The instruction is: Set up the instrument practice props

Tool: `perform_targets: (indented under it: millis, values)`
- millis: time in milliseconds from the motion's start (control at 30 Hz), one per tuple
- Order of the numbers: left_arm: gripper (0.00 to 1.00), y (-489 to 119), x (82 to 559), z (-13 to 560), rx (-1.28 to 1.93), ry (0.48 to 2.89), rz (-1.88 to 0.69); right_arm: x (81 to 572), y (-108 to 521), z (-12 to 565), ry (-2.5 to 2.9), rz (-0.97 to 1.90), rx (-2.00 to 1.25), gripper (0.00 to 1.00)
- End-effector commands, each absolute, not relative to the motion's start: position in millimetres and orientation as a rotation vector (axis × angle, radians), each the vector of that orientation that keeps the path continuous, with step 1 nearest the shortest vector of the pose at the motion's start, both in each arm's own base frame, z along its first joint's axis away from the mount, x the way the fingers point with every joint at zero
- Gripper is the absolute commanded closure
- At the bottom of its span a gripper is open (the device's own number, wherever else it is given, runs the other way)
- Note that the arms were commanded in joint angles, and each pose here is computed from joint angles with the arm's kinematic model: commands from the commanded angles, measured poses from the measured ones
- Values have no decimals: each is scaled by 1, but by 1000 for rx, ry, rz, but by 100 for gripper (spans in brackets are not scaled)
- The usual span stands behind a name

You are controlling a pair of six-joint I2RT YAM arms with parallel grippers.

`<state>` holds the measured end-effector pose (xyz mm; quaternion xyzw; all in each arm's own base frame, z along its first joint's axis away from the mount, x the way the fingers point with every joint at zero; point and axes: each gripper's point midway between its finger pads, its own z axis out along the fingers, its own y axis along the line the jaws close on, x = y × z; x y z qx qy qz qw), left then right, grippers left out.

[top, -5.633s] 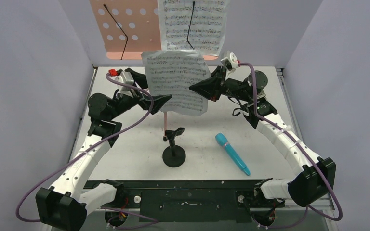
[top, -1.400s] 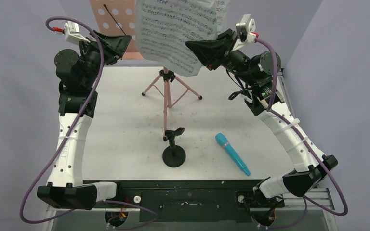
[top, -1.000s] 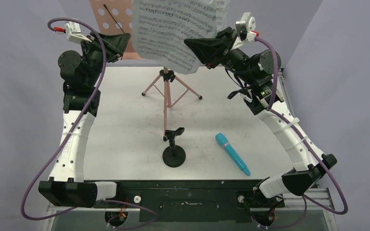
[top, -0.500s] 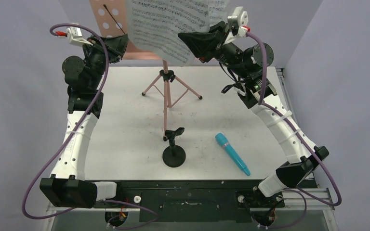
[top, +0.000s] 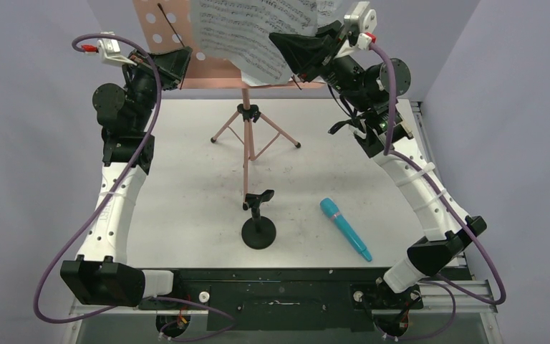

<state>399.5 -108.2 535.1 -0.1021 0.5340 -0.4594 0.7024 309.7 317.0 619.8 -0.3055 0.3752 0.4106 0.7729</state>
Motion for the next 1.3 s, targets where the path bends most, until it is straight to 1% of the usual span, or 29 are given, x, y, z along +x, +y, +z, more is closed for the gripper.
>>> perform_targets:
  millis: [0,100,433,933,1267]
  values:
    - [95,-107,382,564,-167,1077,-1050,309,313,640,741,843,-630,95]
    - [100,-104,377,564,-175,1040,-1076,312,313,640,736,840,-624,95]
    - [100,-107,371,564,-132,1021,-1081,330,314,637,786,809,-539,95]
    - [100,-110,357,565,-43,983,-1031,341,335,631,797,783,-541,95]
    - [100,-109,350,566,-18,945,-1017,357,326,634,825,702,-432,95]
